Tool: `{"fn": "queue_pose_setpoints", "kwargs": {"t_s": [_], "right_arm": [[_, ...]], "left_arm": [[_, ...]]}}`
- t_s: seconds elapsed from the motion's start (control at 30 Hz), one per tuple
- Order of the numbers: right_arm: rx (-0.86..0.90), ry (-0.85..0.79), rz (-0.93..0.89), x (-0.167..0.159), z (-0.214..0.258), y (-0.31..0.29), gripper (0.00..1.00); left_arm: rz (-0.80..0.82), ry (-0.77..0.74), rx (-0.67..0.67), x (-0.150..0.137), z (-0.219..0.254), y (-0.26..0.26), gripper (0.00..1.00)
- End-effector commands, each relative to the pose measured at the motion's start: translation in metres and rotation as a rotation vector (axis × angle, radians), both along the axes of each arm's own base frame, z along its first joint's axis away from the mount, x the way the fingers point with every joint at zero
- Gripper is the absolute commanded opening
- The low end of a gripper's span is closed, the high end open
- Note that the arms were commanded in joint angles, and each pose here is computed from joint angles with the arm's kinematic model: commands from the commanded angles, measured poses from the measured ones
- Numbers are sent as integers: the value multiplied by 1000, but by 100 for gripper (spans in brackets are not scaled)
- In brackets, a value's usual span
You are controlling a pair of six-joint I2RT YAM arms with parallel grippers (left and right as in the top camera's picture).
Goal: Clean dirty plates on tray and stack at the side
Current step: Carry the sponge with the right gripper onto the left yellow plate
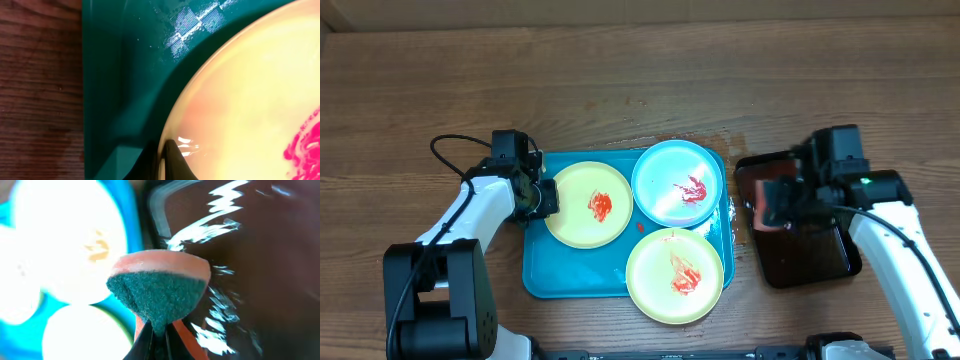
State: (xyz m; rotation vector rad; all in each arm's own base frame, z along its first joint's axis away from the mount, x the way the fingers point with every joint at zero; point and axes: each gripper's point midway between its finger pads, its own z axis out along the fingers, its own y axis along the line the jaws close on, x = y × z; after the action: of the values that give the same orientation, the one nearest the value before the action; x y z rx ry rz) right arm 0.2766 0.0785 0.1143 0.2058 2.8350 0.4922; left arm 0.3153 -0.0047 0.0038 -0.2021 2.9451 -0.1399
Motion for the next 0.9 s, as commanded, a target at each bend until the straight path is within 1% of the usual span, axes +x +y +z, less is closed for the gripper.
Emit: {"fn": "queue_pose_setpoints", "kwargs": {"t_s": [0.0, 0.1, 0.3, 0.47, 0.57, 0.7, 0.87], "right_arm": [[98, -65, 169, -1, 13, 41, 4], [112, -87, 260, -6, 14, 73, 4], [175, -64, 391, -24, 4, 148, 4], [186, -44, 518, -33, -4, 204, 4], [197, -52, 567, -27, -1, 235, 4], [223, -68, 569, -9, -1, 268, 4], [296, -50, 541, 10, -22, 299, 4]], "left_arm": [[16, 74, 3, -15, -22, -1, 4], [16, 78, 3, -15, -22, -1, 4], [16, 78, 3, -15, -22, -1, 4], [14, 75, 2, -14, -21, -2, 4], [8, 60, 2, -11, -21, -2, 4], [-7, 44, -14, -7, -20, -5, 4], [-9, 40, -11, -6, -20, -5, 4]]}}
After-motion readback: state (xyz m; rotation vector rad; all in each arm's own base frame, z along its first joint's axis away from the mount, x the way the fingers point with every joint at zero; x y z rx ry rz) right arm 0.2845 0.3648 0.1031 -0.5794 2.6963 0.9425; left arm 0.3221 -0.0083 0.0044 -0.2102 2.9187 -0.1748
